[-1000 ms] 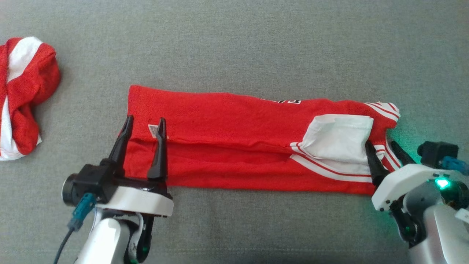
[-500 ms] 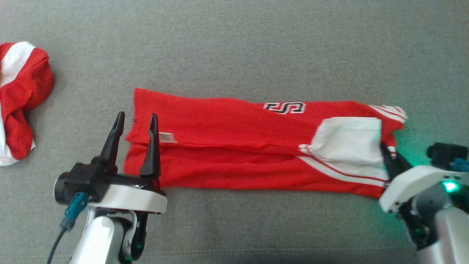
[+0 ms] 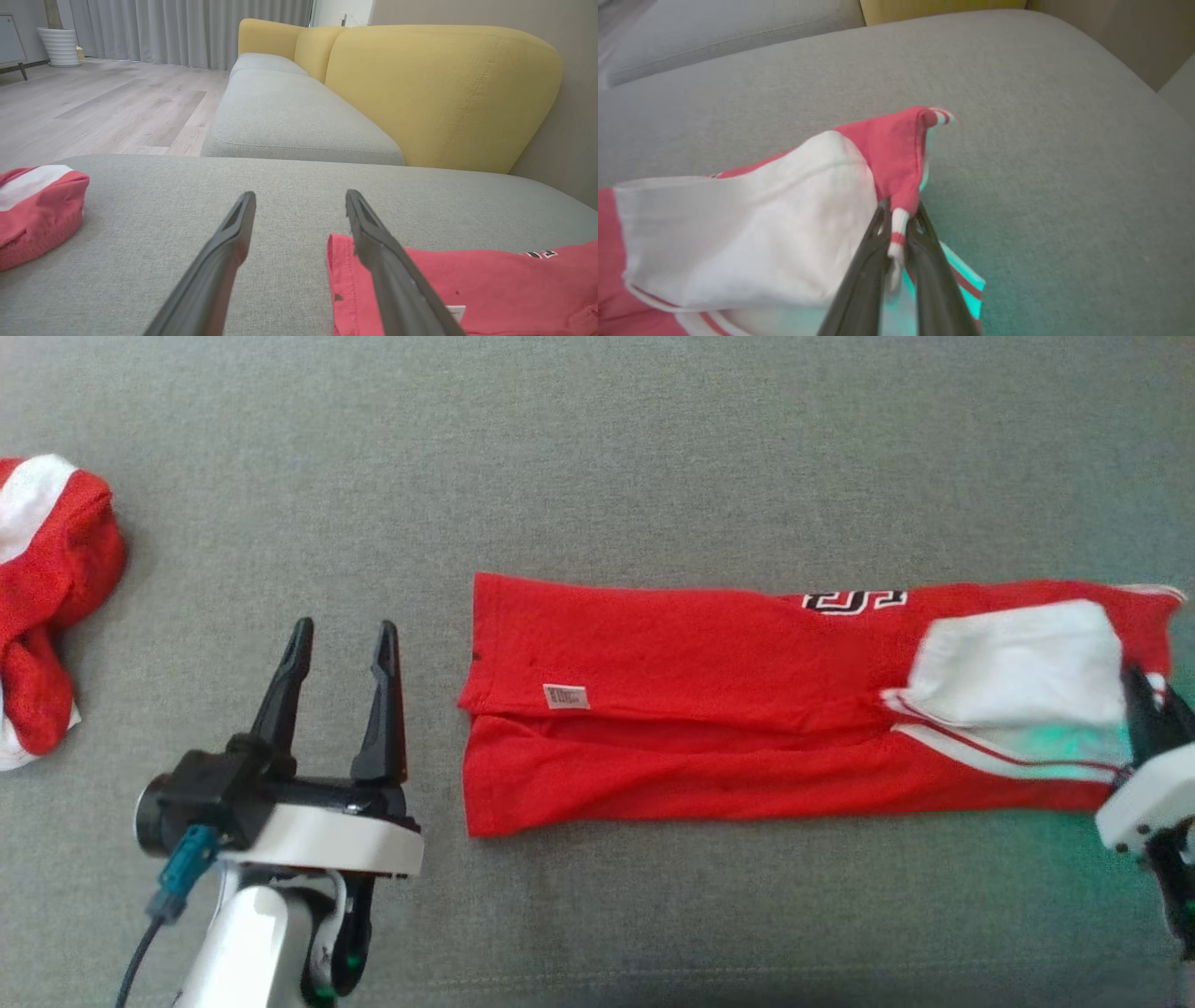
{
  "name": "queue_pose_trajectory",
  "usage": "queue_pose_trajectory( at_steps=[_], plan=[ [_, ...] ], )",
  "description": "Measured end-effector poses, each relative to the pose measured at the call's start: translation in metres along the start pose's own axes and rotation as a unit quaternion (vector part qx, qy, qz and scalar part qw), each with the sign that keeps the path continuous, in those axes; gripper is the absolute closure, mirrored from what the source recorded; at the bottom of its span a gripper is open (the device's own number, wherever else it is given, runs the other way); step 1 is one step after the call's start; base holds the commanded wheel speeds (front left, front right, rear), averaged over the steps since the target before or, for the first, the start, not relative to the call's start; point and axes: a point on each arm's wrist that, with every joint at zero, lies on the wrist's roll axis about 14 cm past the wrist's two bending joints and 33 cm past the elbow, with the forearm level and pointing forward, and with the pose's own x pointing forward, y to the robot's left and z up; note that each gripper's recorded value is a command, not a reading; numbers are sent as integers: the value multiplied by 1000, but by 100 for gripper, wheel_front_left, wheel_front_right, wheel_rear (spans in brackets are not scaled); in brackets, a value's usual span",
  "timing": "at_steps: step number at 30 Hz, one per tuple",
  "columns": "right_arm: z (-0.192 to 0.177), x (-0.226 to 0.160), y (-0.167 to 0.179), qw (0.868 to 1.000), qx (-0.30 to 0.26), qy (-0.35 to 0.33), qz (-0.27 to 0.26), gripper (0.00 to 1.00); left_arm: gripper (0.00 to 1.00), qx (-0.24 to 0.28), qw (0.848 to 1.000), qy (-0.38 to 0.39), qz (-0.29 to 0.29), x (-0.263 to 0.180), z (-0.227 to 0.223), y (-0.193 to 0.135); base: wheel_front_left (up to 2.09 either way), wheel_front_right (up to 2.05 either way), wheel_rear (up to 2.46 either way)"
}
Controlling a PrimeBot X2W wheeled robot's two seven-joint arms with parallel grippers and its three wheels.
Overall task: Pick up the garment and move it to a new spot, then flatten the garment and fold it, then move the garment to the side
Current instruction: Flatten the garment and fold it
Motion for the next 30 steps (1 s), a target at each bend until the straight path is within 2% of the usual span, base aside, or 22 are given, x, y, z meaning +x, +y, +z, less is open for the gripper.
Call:
queue_pose_trajectory(
  at_steps=[5,11,15,19,30],
  plan=[
    [40,-11,39,997,-27,-51,54,100,0,0,1000,-7,-1,0,5,0,0,0,0],
    [64,-36,118,983,-40,-78,162,100,0,-3,1000,-9,-7,-6,8,-5,0,0,0],
    [51,-51,188,963,-32,-59,260,100,0,-3,1000,-9,-6,-10,9,-5,0,0,0],
    [32,-57,241,942,-19,-34,334,100,0,-3,1000,-9,-5,-14,10,-3,0,0,0],
    [-4,-57,322,895,14,-16,446,100,0,-4,1000,4,14,-24,3,8,0,0,0]
  ],
)
